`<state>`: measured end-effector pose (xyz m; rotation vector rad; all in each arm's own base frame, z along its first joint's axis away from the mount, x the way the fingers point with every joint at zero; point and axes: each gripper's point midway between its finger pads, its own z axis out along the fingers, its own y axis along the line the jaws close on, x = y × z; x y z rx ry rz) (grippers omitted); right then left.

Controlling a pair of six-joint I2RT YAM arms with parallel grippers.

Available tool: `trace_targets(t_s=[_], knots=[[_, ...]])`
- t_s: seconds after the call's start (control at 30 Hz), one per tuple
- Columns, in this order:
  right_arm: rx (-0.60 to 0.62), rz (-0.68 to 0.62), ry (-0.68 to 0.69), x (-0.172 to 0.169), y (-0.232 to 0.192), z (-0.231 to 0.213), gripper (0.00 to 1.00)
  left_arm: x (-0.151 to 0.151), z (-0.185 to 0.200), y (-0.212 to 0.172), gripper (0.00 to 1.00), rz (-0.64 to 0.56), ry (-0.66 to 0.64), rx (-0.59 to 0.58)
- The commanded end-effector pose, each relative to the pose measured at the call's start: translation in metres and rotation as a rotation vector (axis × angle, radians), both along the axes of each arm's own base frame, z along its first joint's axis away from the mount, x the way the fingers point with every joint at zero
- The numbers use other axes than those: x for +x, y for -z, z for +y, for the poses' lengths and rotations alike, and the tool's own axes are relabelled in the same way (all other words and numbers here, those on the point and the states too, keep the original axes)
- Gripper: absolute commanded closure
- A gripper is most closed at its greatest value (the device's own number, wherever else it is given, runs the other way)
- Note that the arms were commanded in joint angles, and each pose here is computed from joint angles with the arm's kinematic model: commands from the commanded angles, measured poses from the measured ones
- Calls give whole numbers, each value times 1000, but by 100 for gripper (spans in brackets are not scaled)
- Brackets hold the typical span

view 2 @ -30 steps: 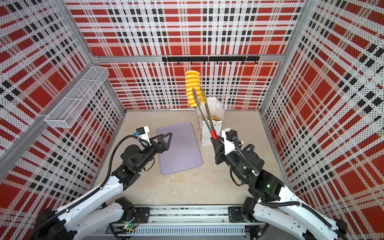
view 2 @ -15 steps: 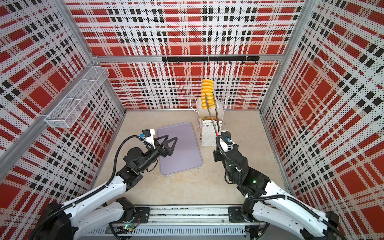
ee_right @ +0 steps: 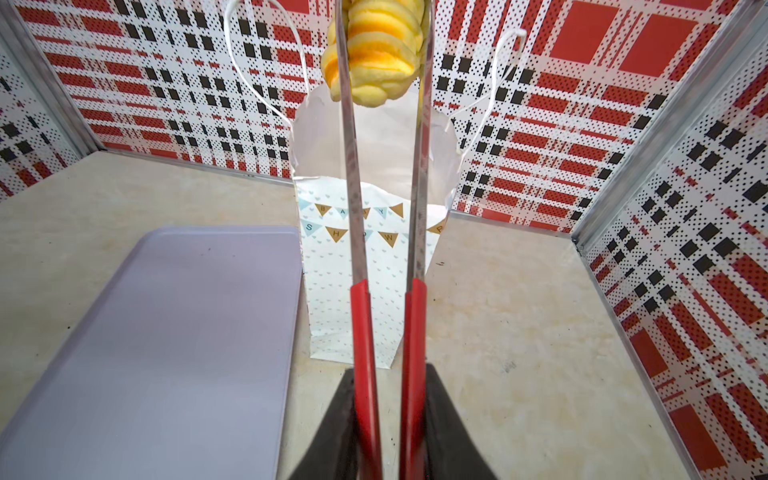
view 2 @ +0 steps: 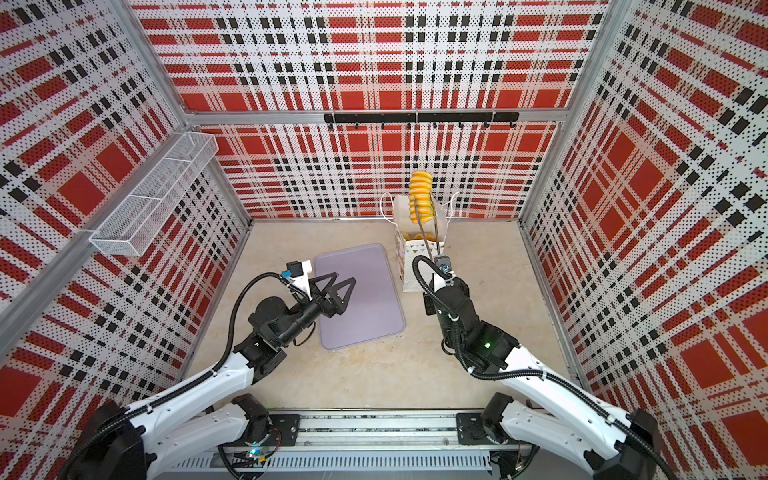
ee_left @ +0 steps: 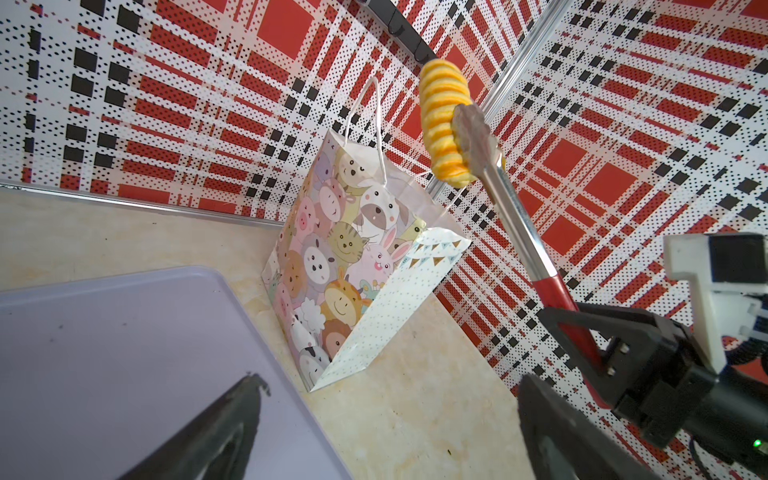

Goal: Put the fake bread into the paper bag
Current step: 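Lower the ribbed roll into the paper bag with the tongs, then open the tongs to release the ribbed roll into the bag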

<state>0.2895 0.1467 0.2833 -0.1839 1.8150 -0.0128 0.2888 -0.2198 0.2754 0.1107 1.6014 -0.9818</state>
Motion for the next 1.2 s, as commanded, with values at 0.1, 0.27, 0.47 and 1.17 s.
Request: trace_targets(t_s=[0.1,0.27,0.47,1.17], knots=[[28,-8,25,8,-5,-2,74,-3,-4,-3,2,-25,21,0],[1,11,42,12,1,-2,72,-1,-3,-1,2,-17,8,0],[0,18,53,13,3,-7,70,0,-2,0,2,-16,1,8],[106,-70,-145,-7,-20,11,73,4,2,4,2,-2,-30,26]])
